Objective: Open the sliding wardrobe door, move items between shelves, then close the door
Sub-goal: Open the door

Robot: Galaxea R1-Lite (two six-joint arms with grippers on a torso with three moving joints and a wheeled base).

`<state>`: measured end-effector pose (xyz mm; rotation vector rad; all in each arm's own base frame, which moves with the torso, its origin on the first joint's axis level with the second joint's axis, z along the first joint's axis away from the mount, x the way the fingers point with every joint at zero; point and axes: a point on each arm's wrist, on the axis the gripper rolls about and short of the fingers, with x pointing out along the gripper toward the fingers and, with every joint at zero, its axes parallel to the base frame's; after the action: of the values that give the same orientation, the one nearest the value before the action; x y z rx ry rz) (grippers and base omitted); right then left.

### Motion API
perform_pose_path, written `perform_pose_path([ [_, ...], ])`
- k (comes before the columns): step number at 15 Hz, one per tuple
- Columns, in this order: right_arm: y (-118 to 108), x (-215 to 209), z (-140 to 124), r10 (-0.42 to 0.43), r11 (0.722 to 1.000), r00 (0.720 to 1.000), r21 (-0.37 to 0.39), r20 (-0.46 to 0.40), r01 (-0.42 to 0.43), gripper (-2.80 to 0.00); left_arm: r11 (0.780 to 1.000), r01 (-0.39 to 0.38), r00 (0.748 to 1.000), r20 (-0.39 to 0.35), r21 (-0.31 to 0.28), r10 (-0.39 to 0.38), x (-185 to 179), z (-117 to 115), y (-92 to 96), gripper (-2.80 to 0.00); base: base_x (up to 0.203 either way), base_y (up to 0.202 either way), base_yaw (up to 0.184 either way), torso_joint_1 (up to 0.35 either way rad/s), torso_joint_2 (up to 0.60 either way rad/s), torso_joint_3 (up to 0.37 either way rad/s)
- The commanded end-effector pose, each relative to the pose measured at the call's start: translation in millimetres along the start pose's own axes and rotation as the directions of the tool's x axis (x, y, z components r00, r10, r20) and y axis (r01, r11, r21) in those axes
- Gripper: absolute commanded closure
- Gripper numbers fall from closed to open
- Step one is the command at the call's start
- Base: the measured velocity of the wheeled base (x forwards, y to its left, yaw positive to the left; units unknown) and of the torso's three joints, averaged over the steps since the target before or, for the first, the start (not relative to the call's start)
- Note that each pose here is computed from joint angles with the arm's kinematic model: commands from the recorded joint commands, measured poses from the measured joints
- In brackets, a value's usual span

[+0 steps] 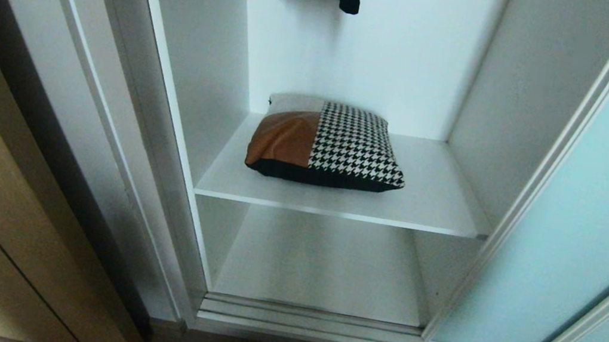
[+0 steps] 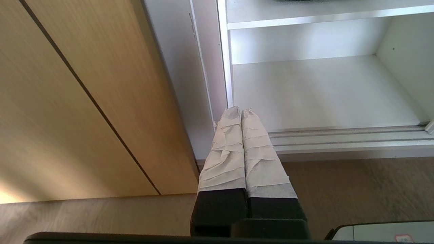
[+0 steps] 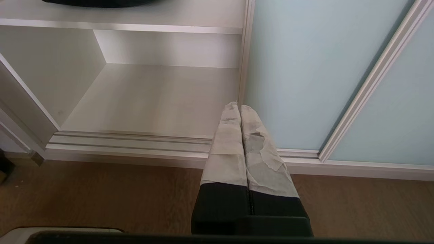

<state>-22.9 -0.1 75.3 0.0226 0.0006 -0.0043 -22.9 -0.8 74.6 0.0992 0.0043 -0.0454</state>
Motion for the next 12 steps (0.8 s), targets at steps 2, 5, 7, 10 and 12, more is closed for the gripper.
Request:
perform_pose_path([
  [2,0.0,0.0,0.0,0.0,1.0,1.0,0.0,0.001,0.0,0.0,1.0,-0.001,1.0,-0.001,0.0,0.001,0.1,0.0,0.0,0.0,0.0,0.0,0.0,0.0,0.0,0.0],
  [5,0.0,0.0,0.0,0.0,1.0,1.0,0.0,0.001,0.0,0.0,1.0,0.0,1.0,-0.001,0.0,0.0,0.1,0.0,0.0,0.0,0.0,0.0,0.0,0.0,0.0,0.0],
  [7,0.0,0.0,-0.1,0.0,1.0,1.0,0.0,0.0,0.0,0.0,1.0,0.003,1.0,-0.003,0.011,-0.003,0.2,0.0,0.0,0.0,0.0,0.0,0.0,0.0,0.0,0.0],
  [10,0.0,0.1,-0.3,0.0,1.0,1.0,0.0,-0.001,0.0,0.0,1.0,0.001,1.0,0.0,-0.006,-0.001,0.1,0.2,0.0,0.0,0.0,0.0,0.0,0.0,0.0,0.0],
  [12,0.0,0.1,-0.4,0.0,1.0,1.0,0.0,-0.001,0.0,0.0,1.0,-0.001,1.0,0.0,-0.02,0.001,0.1,0.2,0.0,0.0,0.0,0.0,0.0,0.0,0.0,0.0],
])
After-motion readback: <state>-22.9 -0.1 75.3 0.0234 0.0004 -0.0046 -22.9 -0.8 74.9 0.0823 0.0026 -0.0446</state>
